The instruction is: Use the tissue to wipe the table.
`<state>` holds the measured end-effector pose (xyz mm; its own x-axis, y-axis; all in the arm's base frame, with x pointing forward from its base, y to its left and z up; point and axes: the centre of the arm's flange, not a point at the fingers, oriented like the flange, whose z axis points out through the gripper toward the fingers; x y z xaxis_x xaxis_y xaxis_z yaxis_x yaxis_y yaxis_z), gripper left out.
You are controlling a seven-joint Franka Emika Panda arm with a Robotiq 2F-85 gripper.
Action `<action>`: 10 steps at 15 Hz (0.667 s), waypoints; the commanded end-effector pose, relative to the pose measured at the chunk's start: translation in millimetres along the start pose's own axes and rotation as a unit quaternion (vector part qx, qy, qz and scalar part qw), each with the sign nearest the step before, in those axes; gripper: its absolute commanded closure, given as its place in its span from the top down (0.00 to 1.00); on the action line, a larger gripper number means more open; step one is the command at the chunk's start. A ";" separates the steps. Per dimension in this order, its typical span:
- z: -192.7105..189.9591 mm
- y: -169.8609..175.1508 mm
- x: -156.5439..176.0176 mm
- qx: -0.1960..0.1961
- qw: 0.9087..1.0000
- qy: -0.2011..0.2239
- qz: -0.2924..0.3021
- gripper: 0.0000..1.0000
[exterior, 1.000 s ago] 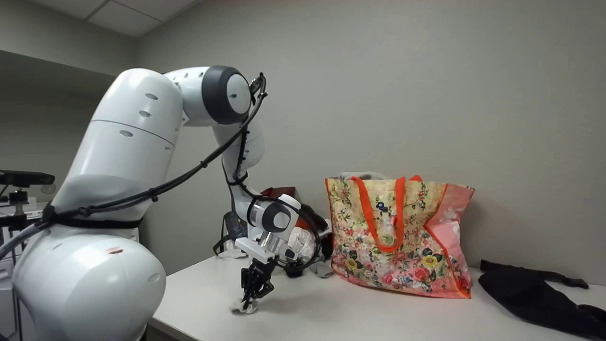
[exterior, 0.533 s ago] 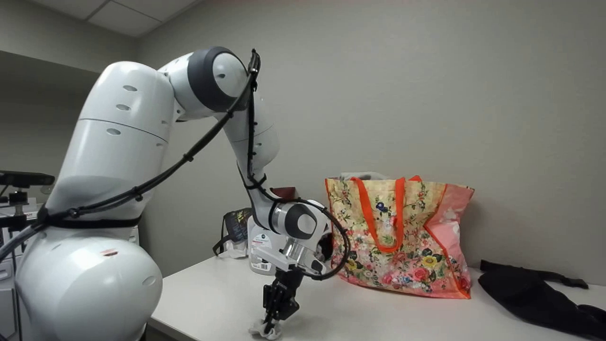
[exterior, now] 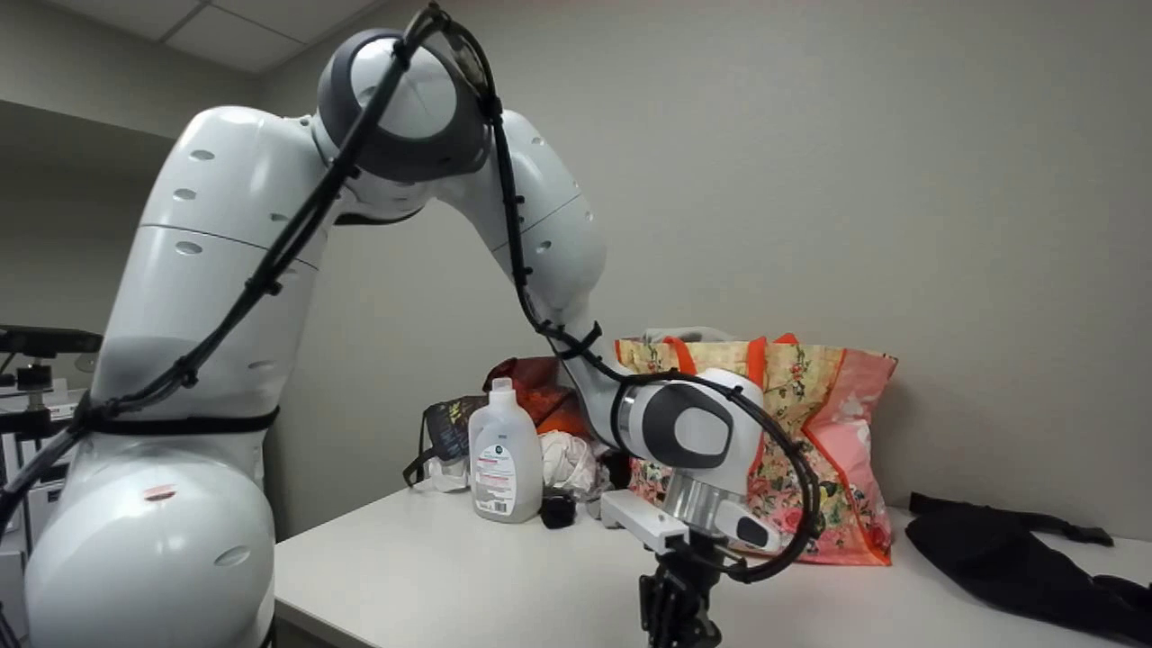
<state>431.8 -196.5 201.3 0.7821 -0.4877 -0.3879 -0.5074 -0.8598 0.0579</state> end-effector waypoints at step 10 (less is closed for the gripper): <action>-48.9 -131.2 56.6 0.055 0.986 0.152 0.044 0.02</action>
<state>536.4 -160.8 238.6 0.7758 -0.6256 -0.0814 -0.6294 -0.7764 -0.0316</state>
